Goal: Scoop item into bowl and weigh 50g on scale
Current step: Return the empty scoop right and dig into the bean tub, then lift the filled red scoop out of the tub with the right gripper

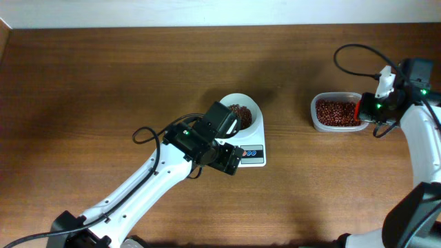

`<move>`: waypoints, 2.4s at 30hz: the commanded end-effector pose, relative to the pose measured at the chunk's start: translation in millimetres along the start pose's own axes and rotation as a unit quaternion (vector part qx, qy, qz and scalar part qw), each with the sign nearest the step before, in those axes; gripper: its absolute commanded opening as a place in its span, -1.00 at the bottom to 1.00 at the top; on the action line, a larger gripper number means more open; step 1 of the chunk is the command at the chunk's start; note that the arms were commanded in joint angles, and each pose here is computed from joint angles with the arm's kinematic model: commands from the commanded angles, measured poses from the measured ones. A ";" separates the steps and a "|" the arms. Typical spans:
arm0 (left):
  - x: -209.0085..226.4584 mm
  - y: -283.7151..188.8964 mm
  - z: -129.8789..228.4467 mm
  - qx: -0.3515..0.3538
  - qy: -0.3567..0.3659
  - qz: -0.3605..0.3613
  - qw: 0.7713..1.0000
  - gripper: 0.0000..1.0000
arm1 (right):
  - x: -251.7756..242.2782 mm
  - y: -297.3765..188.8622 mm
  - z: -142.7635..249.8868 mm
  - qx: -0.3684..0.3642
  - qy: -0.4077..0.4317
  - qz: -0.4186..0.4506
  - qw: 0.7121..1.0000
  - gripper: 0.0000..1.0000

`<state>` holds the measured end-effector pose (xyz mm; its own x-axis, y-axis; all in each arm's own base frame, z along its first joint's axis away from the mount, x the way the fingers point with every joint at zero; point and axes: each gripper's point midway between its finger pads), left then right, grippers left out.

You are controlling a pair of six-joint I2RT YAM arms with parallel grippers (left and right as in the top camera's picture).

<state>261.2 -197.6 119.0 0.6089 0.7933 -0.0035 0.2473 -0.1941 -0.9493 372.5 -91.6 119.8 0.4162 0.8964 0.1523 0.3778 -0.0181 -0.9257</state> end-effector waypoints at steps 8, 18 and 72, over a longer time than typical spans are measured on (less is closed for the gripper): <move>0.2 -2.8 1.1 -0.005 -0.001 -0.003 1.000 0.99 | 24.8 52.5 25.7 0.080 -0.028 -0.033 0.996 -0.92; 0.2 -2.7 1.2 -0.005 -0.001 -0.003 1.000 0.98 | 34.6 71.9 26.0 0.107 0.018 -0.138 0.984 -0.92; 0.2 -2.7 1.1 -0.005 -0.001 -0.003 1.000 0.98 | -21.6 2.4 -2.4 0.087 0.221 -0.398 0.886 -0.92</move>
<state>261.1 -197.5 119.0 0.6092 0.7930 -0.0034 0.2470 -0.1939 -0.9494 368.7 -112.8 115.3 0.3768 0.3714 0.8486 0.5760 0.6235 -0.5287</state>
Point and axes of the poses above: each gripper's point midway between its finger pads, its own y axis out along the fingers, its own x axis along the line the jaws close on, z = x × y, and after that the axes turned 13 degrees about y, right-handed
